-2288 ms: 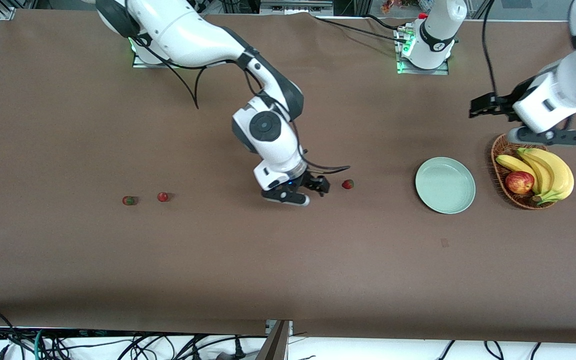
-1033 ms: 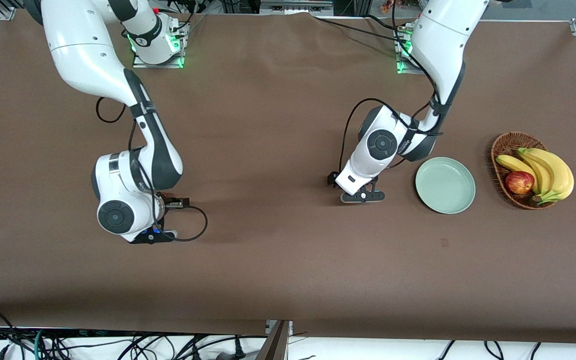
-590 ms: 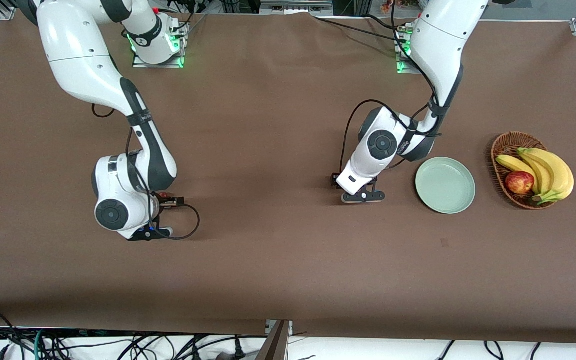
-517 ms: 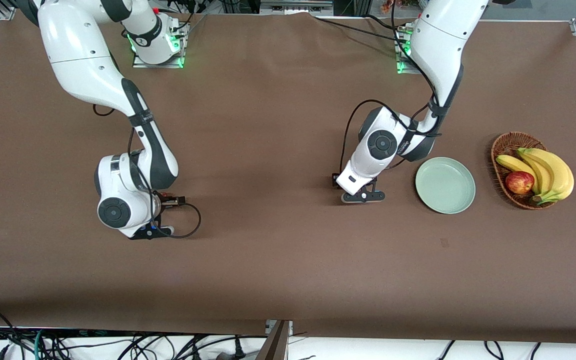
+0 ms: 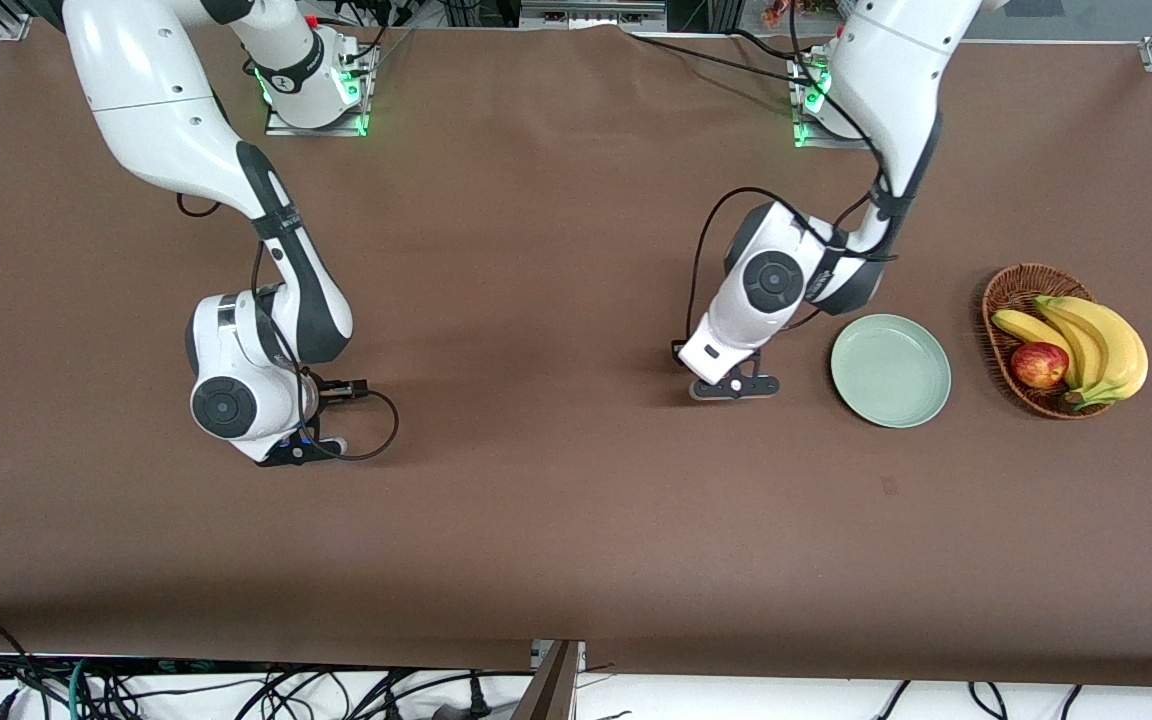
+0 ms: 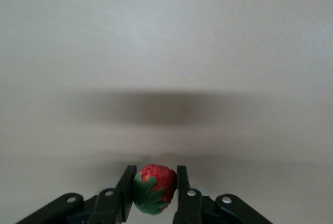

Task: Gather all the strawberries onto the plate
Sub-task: 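Place the strawberry on the plate while the right gripper grasps another, then carry the second strawberry toward the plate and release it on the table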

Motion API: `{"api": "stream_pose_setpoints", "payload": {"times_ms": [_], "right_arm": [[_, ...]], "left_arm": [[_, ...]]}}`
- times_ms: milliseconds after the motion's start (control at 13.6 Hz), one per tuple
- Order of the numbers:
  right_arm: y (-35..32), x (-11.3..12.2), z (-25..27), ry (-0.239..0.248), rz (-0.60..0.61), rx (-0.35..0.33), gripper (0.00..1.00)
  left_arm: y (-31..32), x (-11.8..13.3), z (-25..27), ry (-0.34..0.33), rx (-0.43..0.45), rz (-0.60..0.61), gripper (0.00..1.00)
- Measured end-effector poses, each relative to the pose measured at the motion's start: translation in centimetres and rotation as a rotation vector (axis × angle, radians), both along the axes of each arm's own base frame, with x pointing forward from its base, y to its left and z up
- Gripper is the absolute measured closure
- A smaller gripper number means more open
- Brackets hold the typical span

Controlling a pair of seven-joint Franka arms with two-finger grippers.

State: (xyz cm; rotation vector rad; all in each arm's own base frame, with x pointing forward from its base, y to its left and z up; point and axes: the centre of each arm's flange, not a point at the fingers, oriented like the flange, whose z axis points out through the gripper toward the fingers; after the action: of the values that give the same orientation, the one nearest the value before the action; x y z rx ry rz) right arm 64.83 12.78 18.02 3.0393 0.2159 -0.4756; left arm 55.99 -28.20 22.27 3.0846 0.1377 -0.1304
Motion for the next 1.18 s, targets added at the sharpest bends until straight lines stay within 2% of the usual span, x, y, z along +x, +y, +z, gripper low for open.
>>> {"api": "stream_pose_setpoints", "payload": {"times_ms": [74,295,517,664,812,959,1033,1181], "right_arm": [[-0.3,-0.1,-0.2,0.005,0.002,0.001,0.04],[-0.8,-0.4,-0.7,0.013,-0.002,0.0,0.37],[-0.8,-0.5,-0.7,0.015,-0.002,0.0,0.7],[-0.4,-0.5,-0.6,0.011,-0.018,0.025,0.7],[1.2,-0.3,-0.2,0.002,-0.058,0.085,0.7],[5.1,-0.3,0.8,-0.021,-0.12,0.138,0.7],[8.0,-0.6,1.2,-0.044,-0.154,0.141,0.7],[15.4,-2.1,1.4,-0.119,-0.244,0.131,0.7]], "left_arm": [[2.0,0.8,2.0,0.023,0.006,-0.014,0.64],[11.0,3.1,5.7,0.082,-0.005,-0.11,0.64],[20.0,4.0,5.2,0.129,0.011,-0.224,0.64],[24.5,3.5,3.2,0.168,0.035,-0.272,0.64],[27.3,2.7,1.0,0.195,0.051,-0.293,0.64],[28.7,1.4,-1.5,0.168,0.076,-0.31,0.64],[29.0,0.5,-2.8,0.15,0.078,-0.313,0.64],[29.5,-1.0,-4.3,0.147,0.073,-0.309,0.64]]}}
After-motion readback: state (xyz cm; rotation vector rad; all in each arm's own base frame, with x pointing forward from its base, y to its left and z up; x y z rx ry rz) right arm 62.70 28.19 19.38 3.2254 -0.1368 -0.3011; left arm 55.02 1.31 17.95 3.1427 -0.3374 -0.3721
